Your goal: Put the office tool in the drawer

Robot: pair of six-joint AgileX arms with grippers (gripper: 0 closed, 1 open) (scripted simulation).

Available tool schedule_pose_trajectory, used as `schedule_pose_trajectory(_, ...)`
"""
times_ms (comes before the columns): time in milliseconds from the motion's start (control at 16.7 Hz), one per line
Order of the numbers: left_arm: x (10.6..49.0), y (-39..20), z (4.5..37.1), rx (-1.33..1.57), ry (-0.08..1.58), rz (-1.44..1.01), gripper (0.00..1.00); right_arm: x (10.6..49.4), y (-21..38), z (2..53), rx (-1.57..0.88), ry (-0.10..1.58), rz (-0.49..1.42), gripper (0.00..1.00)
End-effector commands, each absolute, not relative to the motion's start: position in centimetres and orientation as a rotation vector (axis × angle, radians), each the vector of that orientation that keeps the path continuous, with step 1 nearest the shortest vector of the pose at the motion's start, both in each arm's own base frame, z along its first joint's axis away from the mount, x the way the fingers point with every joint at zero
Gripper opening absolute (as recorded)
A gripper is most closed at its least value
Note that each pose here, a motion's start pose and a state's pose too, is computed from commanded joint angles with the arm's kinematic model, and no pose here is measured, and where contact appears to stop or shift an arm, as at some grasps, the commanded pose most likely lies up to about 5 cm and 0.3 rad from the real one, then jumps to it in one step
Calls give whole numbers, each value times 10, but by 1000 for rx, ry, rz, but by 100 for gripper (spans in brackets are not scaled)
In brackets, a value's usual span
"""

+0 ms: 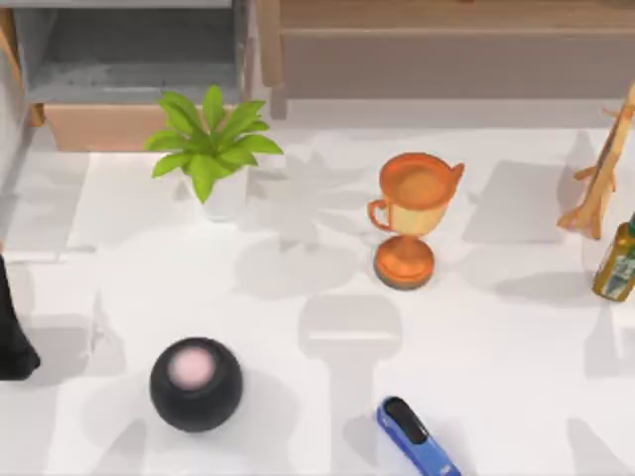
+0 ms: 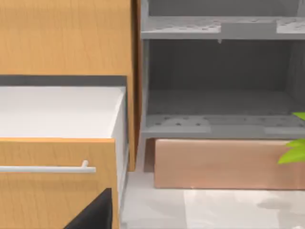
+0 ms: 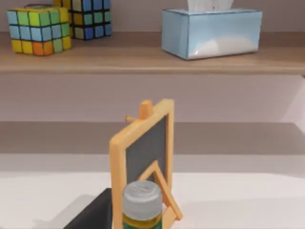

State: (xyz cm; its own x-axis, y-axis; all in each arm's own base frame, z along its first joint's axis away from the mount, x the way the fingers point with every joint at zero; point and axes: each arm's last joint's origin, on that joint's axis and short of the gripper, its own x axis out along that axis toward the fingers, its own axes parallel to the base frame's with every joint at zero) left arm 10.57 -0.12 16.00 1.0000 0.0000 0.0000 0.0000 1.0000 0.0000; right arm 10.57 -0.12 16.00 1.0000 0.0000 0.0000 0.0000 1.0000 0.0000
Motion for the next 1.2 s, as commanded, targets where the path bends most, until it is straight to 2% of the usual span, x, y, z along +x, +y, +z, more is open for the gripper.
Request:
schedule_pose_trajectory(240,106,-4,166,-30,20,-24,100,106,-1,160,0,0,0,100)
schedule_pose_trajectory(540,114,-22,211,-258,219,-158,100,106,-1,160,0,0,0,100)
schedule_pose_trajectory(720,137,-47,239,-430,479,-212,100,106,-1,160,0,0,0,100)
schedule_pose_trajectory(900,171,-90,254,-558,807,-187,100,106,-1,160,0,0,0,100)
schedule_pose_trajectory(1200,212,-195,237,-610,1281,41,100,106,-1,160,0,0,0,100)
